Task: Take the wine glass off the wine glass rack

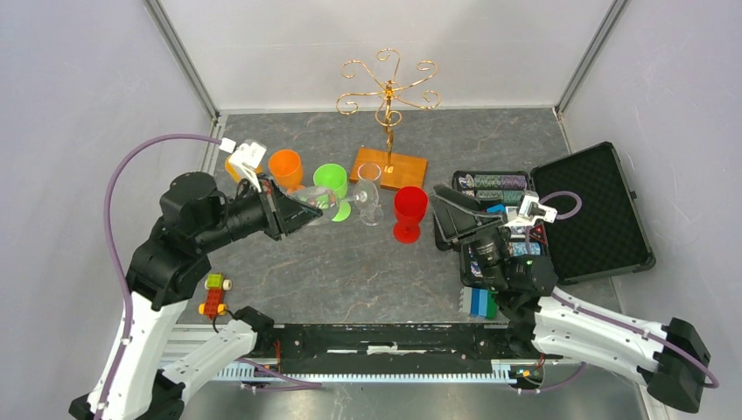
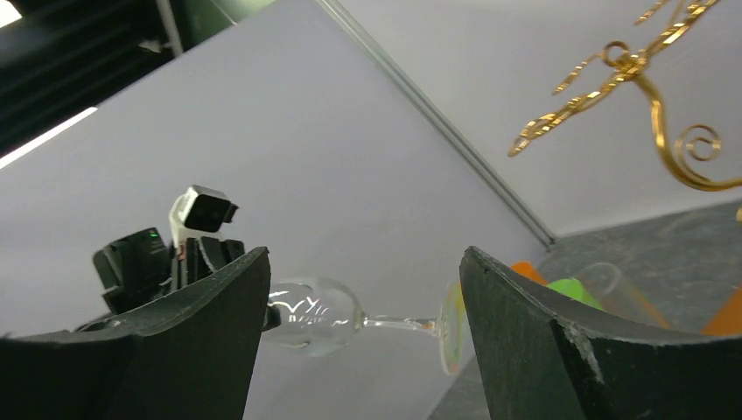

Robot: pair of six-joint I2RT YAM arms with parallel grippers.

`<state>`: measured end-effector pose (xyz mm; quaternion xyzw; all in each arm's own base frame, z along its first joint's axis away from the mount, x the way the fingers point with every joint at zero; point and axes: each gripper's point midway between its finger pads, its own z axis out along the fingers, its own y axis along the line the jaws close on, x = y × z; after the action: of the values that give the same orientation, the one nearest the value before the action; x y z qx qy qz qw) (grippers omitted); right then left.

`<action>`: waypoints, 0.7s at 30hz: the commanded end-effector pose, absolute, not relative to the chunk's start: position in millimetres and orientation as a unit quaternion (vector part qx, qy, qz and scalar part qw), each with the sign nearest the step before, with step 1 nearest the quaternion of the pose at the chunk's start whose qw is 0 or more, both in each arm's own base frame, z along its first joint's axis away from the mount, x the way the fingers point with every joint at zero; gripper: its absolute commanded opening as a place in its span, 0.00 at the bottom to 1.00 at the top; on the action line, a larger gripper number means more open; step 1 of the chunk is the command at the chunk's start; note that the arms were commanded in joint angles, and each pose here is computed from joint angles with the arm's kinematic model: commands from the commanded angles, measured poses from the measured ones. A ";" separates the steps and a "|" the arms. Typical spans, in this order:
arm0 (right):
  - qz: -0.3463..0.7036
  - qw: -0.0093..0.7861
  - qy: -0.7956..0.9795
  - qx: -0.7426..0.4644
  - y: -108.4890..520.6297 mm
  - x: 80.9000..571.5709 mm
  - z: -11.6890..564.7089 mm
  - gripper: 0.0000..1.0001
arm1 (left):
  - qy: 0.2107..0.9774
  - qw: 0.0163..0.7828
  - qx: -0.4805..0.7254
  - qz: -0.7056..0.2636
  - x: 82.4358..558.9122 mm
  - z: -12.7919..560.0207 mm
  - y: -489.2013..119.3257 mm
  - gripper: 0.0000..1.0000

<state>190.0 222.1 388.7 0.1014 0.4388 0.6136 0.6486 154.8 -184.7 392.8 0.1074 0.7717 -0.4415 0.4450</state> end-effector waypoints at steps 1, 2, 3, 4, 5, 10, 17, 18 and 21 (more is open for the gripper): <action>0.521 0.669 0.522 0.093 216.8 207.7 358.2 0.84 | 0.829 0.393 0.160 -0.364 153.8 345.7 -173.9 0.02; 0.510 0.672 0.528 0.095 213.2 208.9 355.1 0.84 | 0.836 0.389 0.158 -0.354 156.8 340.8 -172.4 0.02; 0.500 0.674 0.535 0.098 209.5 210.3 351.5 0.84 | 0.840 0.386 0.160 -0.346 160.2 336.0 -172.1 0.02; 0.490 0.676 0.541 0.100 206.6 211.5 348.6 0.84 | 0.843 0.383 0.161 -0.341 163.7 332.4 -172.7 0.02; 0.477 0.678 0.550 0.101 203.7 213.4 343.1 0.83 | 0.846 0.380 0.163 -0.337 167.1 329.7 -173.5 0.02; 0.418 0.681 0.590 0.117 189.5 222.4 322.5 0.83 | 0.871 0.342 0.171 -0.308 188.0 299.0 -186.7 0.02; 0.355 0.685 0.620 0.143 163.2 226.6 301.8 0.84 | 0.908 0.278 0.205 -0.237 204.9 246.6 -220.4 0.02; 0.349 0.686 0.621 0.148 159.1 226.6 299.7 0.84 | 0.911 0.268 0.215 -0.230 204.6 240.4 -229.2 0.02; 0.335 0.691 0.620 0.164 145.4 225.3 294.5 0.84 | 0.914 0.245 0.244 -0.211 199.1 225.1 -254.4 0.02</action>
<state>223.3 170.6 291.0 0.1308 0.6228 0.3709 0.6764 190.9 -227.8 221.6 0.2022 0.9263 -0.2314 0.2180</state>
